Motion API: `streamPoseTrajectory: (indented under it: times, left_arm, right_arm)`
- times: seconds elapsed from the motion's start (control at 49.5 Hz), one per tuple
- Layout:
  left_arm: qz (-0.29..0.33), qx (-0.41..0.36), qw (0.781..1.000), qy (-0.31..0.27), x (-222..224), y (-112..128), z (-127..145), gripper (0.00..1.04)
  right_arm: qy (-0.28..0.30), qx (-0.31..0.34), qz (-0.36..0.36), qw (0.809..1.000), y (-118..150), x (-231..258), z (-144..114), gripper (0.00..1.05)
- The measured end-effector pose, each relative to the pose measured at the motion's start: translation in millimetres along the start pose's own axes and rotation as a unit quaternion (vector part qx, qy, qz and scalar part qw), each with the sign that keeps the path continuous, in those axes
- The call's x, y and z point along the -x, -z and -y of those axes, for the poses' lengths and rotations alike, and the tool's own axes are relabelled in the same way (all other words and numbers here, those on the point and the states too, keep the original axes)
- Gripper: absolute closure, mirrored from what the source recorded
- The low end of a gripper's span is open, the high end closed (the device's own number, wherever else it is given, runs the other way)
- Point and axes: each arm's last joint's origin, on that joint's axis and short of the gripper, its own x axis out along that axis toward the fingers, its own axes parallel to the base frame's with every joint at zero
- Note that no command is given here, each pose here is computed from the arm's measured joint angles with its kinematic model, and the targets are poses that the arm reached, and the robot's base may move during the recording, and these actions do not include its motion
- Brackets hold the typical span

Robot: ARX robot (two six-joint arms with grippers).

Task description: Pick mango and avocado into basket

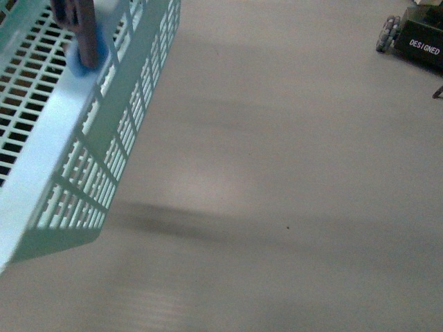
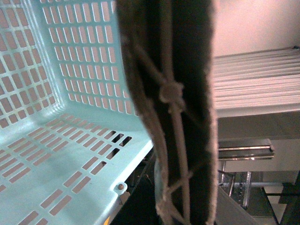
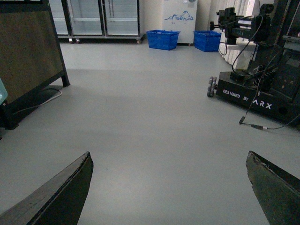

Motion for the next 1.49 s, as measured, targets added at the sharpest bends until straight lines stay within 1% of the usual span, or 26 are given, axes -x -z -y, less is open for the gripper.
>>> streamPoseTrajectory:
  times: [0.061,0.222,0.283,0.424,0.566,1.495]
  left_arm:
    - [0.002,0.007,1.000,0.011,14,1,14,0.96]
    - [0.000,0.023,1.000,0.018,38,1,27,0.96]
    - [0.000,0.025,1.000,0.014,44,1,27,0.96]
    - [0.005,-0.006,1.000,-0.006,51,1,25,0.96]
    - [0.014,-0.029,0.999,-0.009,51,1,25,0.96]
    - [0.010,-0.033,0.999,-0.008,52,1,25,0.96]
  right_arm:
    - [0.000,0.000,0.000,1.000,0,0,0,0.08]
    - [0.000,0.000,0.000,1.000,0,0,0,0.08]
    - [0.000,0.000,0.000,1.000,0,0,0,0.08]
    - [0.000,0.000,0.000,1.000,0,0,0,0.08]
    - [0.000,0.000,0.000,1.000,0,0,0,0.08]
    - [0.000,0.000,0.000,1.000,0,0,0,0.08]
